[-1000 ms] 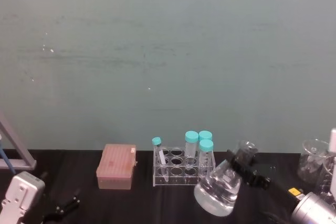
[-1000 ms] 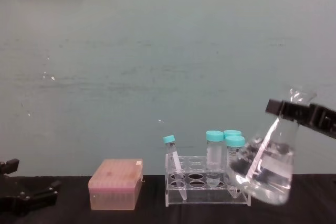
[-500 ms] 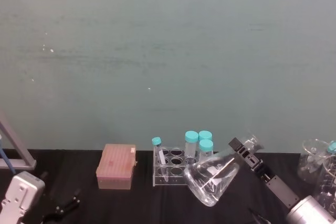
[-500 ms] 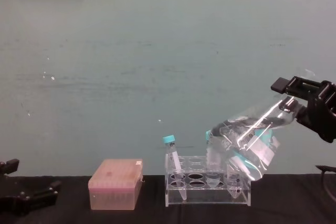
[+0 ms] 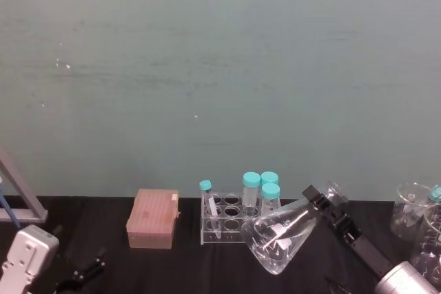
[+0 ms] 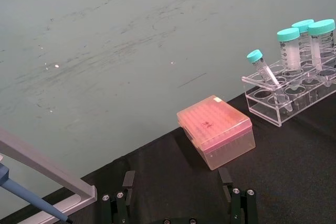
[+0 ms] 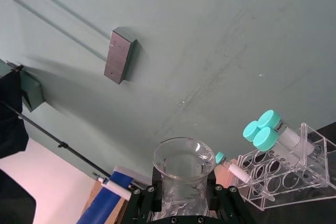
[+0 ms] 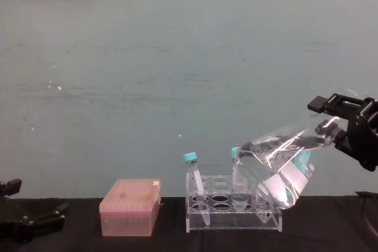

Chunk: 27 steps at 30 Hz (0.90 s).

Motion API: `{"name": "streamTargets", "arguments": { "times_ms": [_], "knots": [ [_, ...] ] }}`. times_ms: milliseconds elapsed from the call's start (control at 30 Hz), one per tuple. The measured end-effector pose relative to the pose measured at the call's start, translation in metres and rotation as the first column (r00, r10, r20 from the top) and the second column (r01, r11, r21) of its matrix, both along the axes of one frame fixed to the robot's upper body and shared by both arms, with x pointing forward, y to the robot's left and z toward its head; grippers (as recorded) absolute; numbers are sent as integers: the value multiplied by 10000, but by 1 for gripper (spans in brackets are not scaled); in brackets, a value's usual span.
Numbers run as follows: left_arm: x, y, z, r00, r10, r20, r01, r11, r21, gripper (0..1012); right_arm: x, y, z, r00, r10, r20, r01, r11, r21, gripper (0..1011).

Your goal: Pick up the beaker with the right gripper, shake it three times, and then put it down.

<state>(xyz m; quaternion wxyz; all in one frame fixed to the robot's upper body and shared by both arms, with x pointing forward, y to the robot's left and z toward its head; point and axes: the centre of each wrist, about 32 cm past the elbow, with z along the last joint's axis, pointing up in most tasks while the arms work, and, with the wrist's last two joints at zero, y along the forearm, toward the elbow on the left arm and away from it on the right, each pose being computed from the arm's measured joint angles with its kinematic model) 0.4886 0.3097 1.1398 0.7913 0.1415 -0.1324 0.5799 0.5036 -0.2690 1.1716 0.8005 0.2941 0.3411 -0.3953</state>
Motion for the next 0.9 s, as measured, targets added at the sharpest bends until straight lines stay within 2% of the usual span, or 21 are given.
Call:
{"name": "streamTargets", "arguments": {
  "times_ms": [400, 667, 733, 767, 800, 833, 867, 900],
  "knots": [
    [0, 0, 0, 10000, 0, 1, 0, 10000, 0, 1000, -29, -1, 17, 9990, -209, -397, 211, 9998, 56, 453],
    [0, 0, 0, 10000, 0, 0, 0, 10000, 1, 1000, -40, -27, 28, 9987, -281, -422, 268, 9991, -319, 453],
    [0, 0, 0, 10000, 0, 1, 0, 10000, 0, 1000, -40, -60, 39, 9988, -324, -374, 293, 9964, -797, 453],
    [0, 0, 0, 10000, 0, 0, 0, 10000, 1, 1000, -34, -96, 65, 9991, -314, -267, 275, 9900, -1380, 453],
    [0, 0, 0, 10000, 0, 0, 0, 10000, 0, 1000, -34, -96, 65, 9991, -314, -267, 275, 9900, -1380, 453],
    [0, 0, 0, 10000, 0, 0, 0, 10000, 1, 1000, -22, -148, 115, 9996, -290, -37, 272, 9689, -2459, 453],
    [0, 0, 0, 10000, 0, 1, 0, 10000, 1, 1000, -22, -148, 115, 9996, -290, -37, 272, 9689, -2459, 453],
    [0, 0, 0, 10000, 0, 0, 0, 10000, 0, 1000, -16, -188, 157, 9995, -287, 145, 319, 9427, -3321, 453]
  ]
}}
